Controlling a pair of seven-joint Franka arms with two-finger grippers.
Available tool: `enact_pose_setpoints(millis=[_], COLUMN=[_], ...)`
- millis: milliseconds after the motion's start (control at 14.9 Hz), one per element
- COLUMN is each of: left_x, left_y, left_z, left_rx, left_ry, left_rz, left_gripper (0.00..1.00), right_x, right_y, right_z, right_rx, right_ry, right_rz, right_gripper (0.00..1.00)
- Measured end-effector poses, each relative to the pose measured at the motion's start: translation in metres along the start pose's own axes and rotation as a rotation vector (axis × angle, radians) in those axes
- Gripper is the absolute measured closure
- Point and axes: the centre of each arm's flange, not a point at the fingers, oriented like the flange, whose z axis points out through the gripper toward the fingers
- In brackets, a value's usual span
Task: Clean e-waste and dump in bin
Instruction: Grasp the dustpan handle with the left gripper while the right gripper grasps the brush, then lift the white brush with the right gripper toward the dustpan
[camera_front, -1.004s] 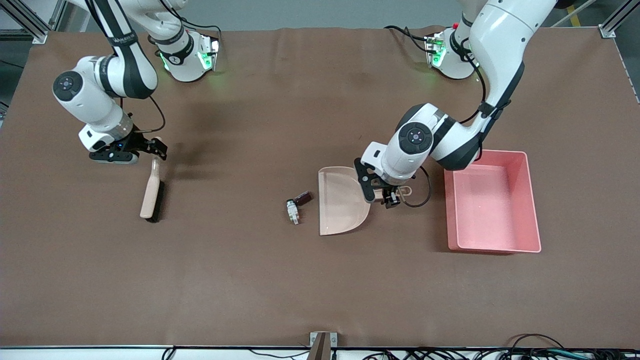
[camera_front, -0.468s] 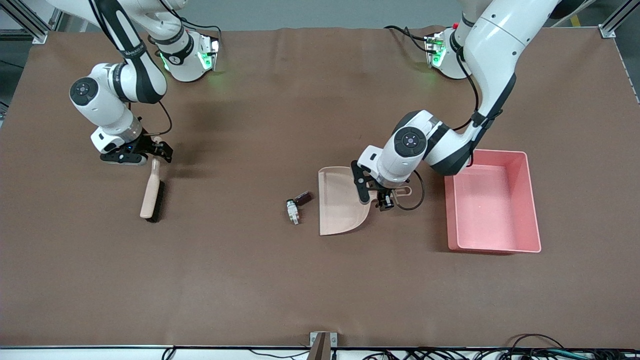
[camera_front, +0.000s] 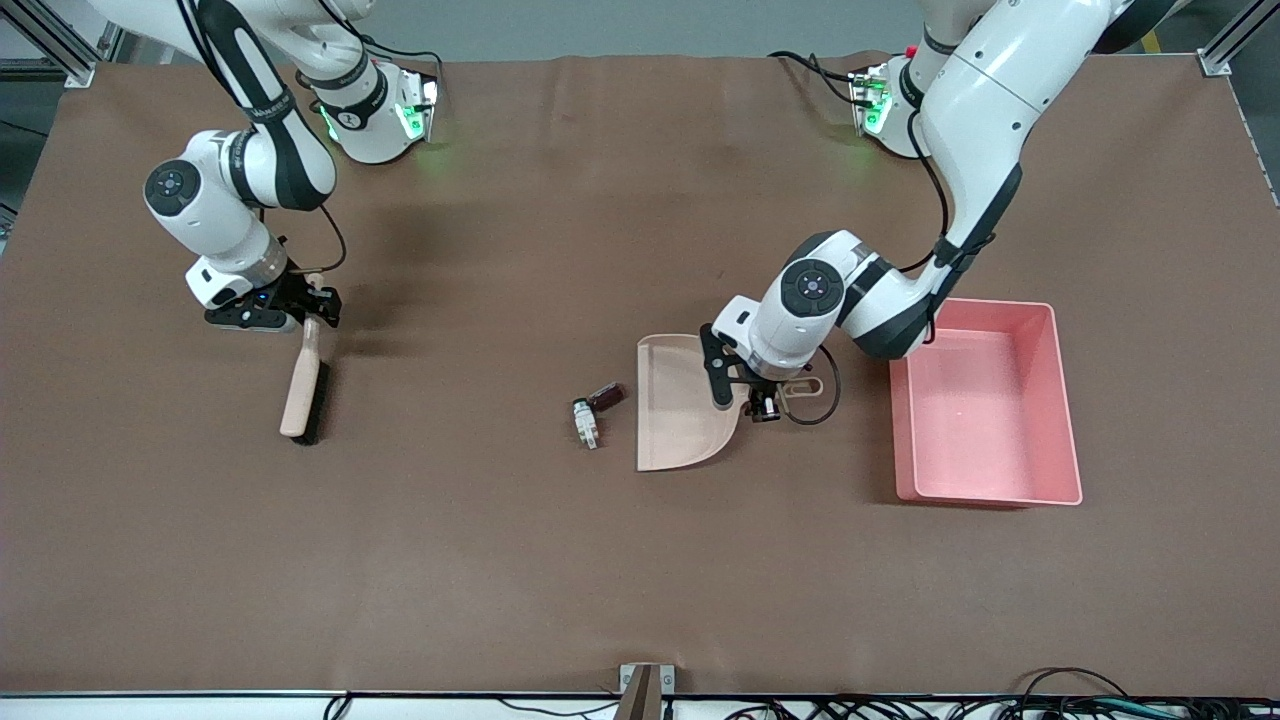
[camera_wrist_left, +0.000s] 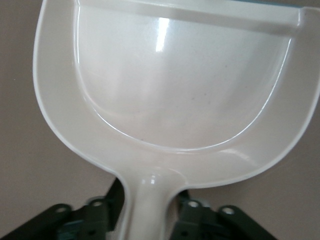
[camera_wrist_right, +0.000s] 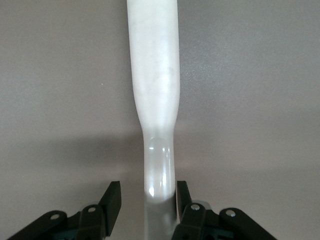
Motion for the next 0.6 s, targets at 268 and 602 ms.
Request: enact_pose_setpoints(millis=[268, 602], left_x=[-0.0051, -0.0021], left_y=[-0.0064, -0.0054], left_z=[-0.0023, -0.0053], left_rx=[0.005, 0.008], left_ry=[0.002, 0.007], left_rz=[0.018, 0.023], left_gripper=[0.55, 0.52], right_x=[-0.0003, -0.0005], right_y=[0.0039, 0.0061], right_z=[0.0014, 0.0022], right_rx=[-0.001, -0.002], right_ry=[-0.003, -0.004], right_rz=[0.010, 0.016], right_gripper=[0.57, 0.74])
